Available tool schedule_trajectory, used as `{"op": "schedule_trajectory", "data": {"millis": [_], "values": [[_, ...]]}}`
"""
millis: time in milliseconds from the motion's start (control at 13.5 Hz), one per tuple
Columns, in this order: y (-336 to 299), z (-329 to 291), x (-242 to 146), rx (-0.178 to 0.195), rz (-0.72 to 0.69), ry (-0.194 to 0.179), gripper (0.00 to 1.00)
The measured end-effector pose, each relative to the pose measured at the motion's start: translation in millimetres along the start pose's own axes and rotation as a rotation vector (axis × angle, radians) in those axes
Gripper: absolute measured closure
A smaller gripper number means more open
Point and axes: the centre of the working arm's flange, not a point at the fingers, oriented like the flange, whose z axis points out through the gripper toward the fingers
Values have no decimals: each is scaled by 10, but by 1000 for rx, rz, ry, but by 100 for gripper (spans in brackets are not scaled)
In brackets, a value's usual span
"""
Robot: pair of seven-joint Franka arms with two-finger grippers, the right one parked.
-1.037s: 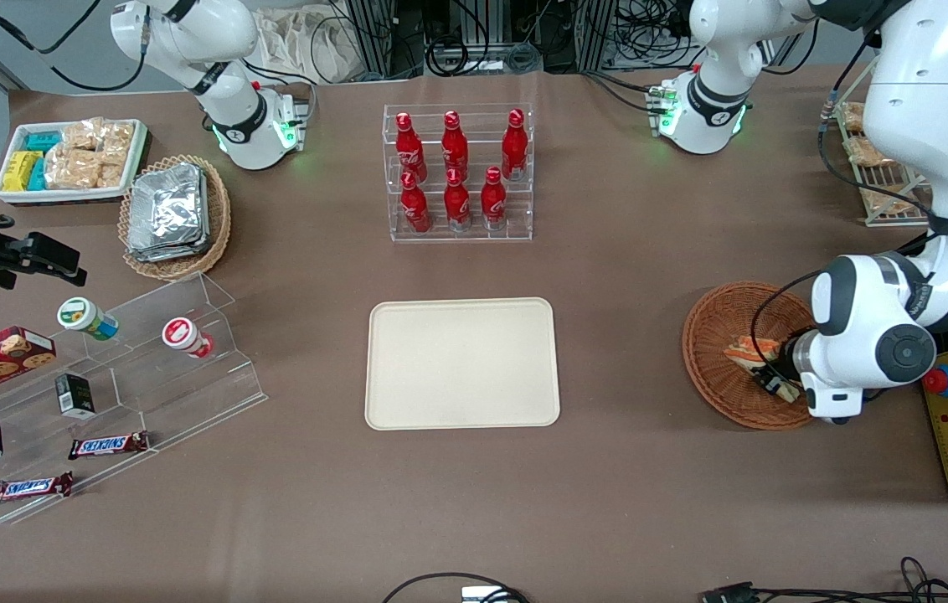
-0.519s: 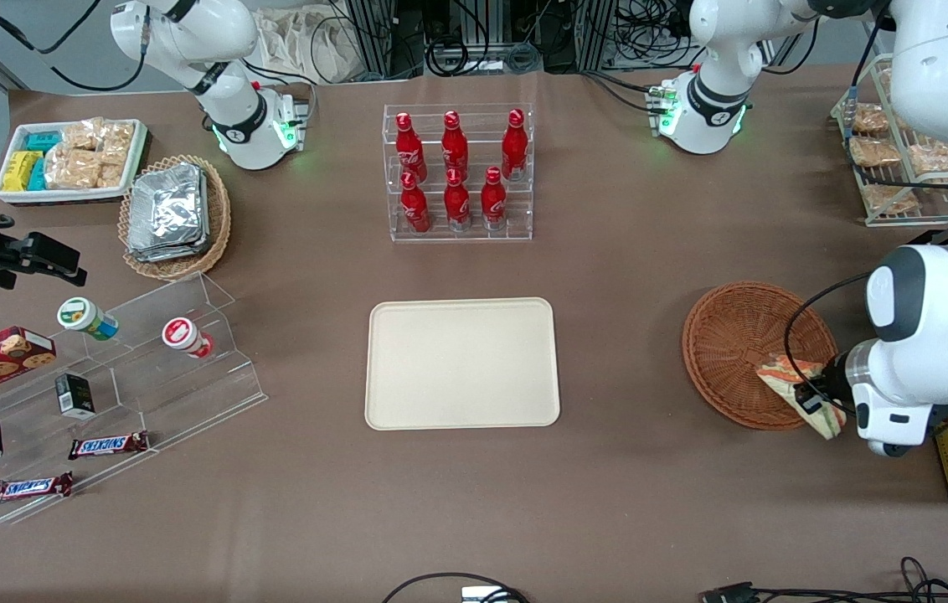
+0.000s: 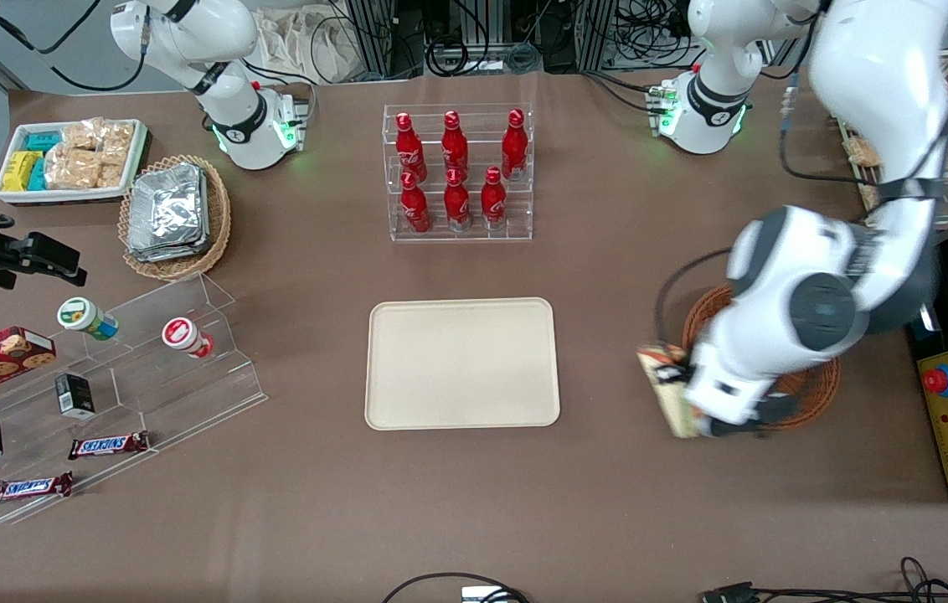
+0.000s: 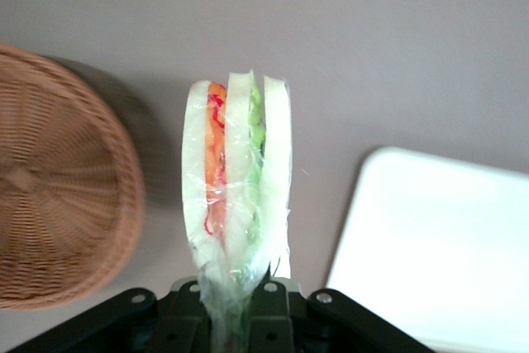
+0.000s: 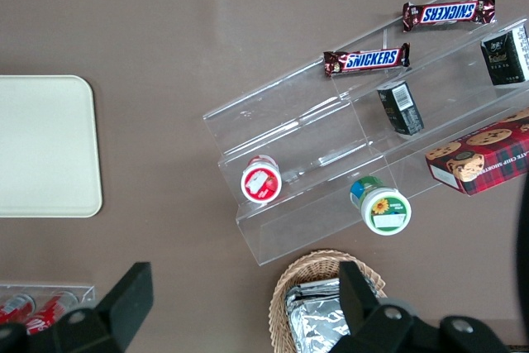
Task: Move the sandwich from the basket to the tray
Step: 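Carry the held sandwich over to the cream tray and lower it, then open the left gripper to release the sandwich onto the tray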
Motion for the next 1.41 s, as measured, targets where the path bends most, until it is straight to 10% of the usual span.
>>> {"op": "schedule_trajectory", "data": {"millis": [444,815,1407], "values": [[1189,1432,-350,-22,167,-114,84],[1351,1787,-395,-44,180,-121,84],[1266,1451,-352,-7,176,-120,7]]}}
